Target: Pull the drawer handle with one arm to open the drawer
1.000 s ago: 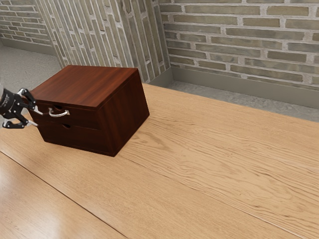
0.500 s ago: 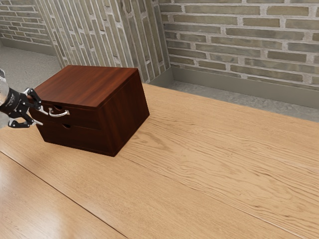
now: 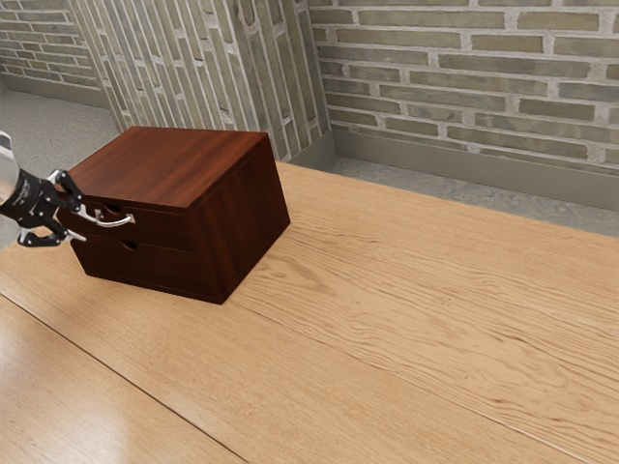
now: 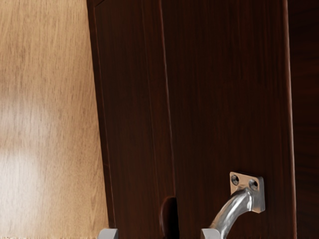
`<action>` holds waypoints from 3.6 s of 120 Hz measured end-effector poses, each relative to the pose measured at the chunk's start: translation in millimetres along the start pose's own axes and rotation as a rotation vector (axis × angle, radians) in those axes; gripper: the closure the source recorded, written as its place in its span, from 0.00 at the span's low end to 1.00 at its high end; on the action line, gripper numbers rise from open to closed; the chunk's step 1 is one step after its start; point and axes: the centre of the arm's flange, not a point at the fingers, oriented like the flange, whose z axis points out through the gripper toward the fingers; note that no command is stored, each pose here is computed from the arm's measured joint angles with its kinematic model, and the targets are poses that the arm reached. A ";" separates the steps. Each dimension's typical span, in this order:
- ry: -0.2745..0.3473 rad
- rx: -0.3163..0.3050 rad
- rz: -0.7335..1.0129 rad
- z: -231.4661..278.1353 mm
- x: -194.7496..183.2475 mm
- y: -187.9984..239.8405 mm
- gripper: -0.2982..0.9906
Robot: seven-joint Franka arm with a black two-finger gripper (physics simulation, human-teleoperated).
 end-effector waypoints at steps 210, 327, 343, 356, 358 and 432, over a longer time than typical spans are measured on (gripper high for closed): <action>-0.027 0.019 0.015 8.1 -9.5 0.4 0.74; -0.079 0.047 -0.002 -13.6 -5.9 -28.3 0.75; -0.082 0.038 -0.008 -22.1 -6.1 -34.6 0.75; -0.085 0.041 -0.012 -22.5 -5.9 -38.9 0.75; -0.086 0.042 -0.013 -22.2 -5.9 -39.7 0.75; -0.112 0.041 -0.031 -33.8 -12.6 -59.8 0.73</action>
